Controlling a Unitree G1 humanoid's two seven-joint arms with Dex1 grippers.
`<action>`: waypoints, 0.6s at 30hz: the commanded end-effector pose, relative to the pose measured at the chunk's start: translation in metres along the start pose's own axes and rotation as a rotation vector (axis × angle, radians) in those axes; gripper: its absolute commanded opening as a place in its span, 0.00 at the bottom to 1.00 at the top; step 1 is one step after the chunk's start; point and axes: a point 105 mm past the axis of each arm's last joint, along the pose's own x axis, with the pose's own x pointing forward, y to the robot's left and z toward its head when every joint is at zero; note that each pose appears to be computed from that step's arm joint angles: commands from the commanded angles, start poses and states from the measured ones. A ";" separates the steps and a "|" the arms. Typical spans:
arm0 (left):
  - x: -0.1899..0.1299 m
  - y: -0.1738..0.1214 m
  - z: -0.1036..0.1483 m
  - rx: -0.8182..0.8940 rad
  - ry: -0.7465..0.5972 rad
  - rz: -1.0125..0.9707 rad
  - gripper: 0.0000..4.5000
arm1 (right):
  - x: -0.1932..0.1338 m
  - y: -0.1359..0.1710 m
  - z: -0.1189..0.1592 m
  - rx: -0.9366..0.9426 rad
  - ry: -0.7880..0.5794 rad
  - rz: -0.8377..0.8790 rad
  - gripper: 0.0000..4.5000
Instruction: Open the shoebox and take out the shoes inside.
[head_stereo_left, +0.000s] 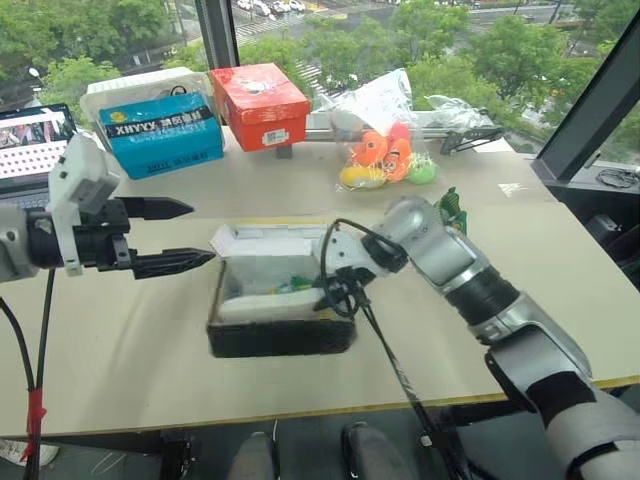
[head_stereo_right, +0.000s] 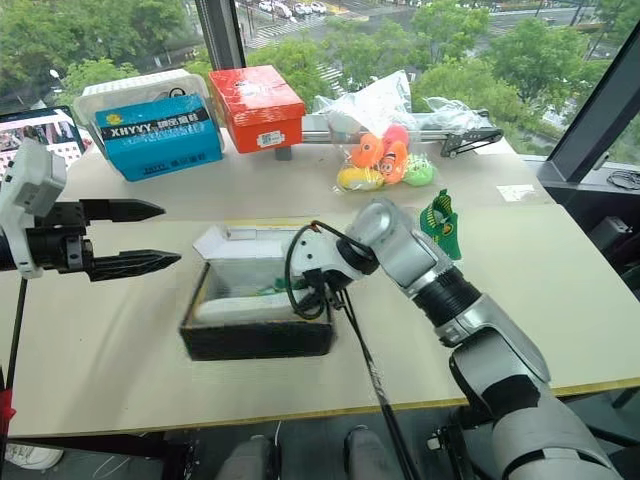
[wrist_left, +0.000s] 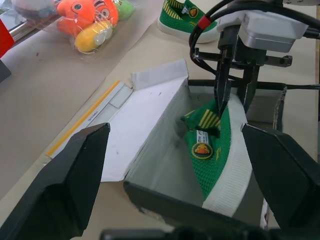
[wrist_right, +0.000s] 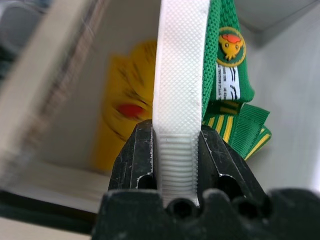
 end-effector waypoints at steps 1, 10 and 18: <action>-0.002 0.001 0.009 0.048 -0.019 0.007 1.00 | -0.006 -0.016 0.019 -0.192 0.008 -0.114 0.14; 0.001 0.003 0.010 0.054 -0.023 -0.002 1.00 | -0.017 -0.055 0.006 -0.407 0.180 -0.326 0.14; 0.003 0.004 0.010 0.056 -0.023 -0.010 1.00 | -0.031 -0.079 0.016 -0.503 0.190 -0.486 0.14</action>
